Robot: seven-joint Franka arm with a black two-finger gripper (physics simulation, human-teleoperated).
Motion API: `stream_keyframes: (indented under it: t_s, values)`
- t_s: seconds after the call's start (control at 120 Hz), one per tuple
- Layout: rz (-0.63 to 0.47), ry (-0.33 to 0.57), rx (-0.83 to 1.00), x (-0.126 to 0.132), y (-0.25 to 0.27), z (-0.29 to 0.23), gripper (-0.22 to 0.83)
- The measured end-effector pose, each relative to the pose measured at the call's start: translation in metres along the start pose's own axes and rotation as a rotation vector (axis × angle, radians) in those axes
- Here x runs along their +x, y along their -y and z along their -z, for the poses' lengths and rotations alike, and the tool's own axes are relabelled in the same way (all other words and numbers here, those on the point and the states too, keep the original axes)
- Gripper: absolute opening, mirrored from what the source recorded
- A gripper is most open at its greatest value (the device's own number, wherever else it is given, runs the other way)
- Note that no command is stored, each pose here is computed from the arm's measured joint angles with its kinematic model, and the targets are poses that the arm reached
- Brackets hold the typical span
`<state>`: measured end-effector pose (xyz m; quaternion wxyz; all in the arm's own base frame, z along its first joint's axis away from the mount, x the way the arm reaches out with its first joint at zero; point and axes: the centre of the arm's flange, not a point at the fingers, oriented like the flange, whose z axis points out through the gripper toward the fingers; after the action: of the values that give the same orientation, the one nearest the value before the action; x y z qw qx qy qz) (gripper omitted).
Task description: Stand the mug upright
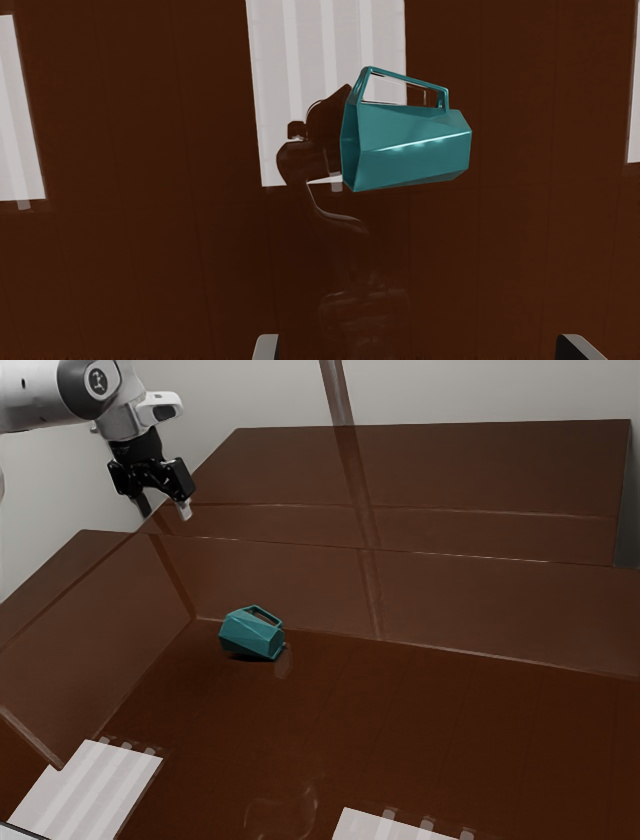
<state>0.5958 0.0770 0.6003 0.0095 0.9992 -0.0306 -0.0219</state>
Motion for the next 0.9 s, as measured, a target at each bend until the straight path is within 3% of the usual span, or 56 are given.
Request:
stream_keyframes:
  t_s: [0.458, 0.692, 0.9]
  values:
    - [0.015, -0.007, -0.040, 0.000, 0.005, -0.001, 0.61]
    - [0.116, -0.059, -0.312, -0.010, 0.084, -0.024, 0.62]
    - [0.126, -0.046, -0.570, 0.019, 0.126, -0.117, 0.62]
